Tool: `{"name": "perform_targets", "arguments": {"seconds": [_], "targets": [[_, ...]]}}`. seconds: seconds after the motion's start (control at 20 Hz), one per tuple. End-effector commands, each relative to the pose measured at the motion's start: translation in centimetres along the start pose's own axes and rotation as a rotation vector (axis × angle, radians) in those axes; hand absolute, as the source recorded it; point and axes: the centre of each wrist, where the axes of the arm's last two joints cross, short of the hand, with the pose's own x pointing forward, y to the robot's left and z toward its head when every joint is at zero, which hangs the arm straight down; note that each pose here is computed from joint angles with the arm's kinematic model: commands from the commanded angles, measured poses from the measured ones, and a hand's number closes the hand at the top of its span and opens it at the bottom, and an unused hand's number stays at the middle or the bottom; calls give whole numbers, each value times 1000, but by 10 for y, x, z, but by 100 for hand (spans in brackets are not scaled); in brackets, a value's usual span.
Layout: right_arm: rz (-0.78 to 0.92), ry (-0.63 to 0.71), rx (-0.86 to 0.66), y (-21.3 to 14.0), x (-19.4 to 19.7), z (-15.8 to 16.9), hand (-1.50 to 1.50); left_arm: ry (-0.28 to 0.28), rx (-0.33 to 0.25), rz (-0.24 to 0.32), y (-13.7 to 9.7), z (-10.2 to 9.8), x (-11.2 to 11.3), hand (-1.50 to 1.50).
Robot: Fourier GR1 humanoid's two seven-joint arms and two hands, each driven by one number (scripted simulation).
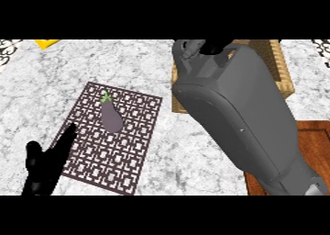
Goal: Pick the bell pepper from the cutting board and place it in the basket
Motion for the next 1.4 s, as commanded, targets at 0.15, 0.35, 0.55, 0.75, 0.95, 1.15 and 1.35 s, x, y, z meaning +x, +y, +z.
{"name": "perform_targets", "arguments": {"seconds": [0.15, 0.35, 0.55, 0.75, 0.95, 1.15, 1.35], "targets": [[42, 139, 8, 8, -5, -31, 150, 116, 18, 17, 5, -1, -30, 0], [3, 170, 33, 24, -40, -54, 150, 125, 19, 13, -3, -3, -36, 0], [-89, 222, 19, 40, -74, -53, 150, 123, 32, 10, 6, -6, -26, 0], [-177, 248, 25, 41, -98, -62, 150, 125, 1, 25, -5, -3, -30, 0], [-182, 257, 25, 53, -113, -69, 150, 117, 13, 19, 1, 0, -16, 0], [-172, 245, 15, 49, -130, -74, 150, 124, 8, 32, -5, -15, -24, 0], [117, 306, -5, 50, -170, -85, 150, 134, 24, 25, -5, 0, -41, 0]]}}
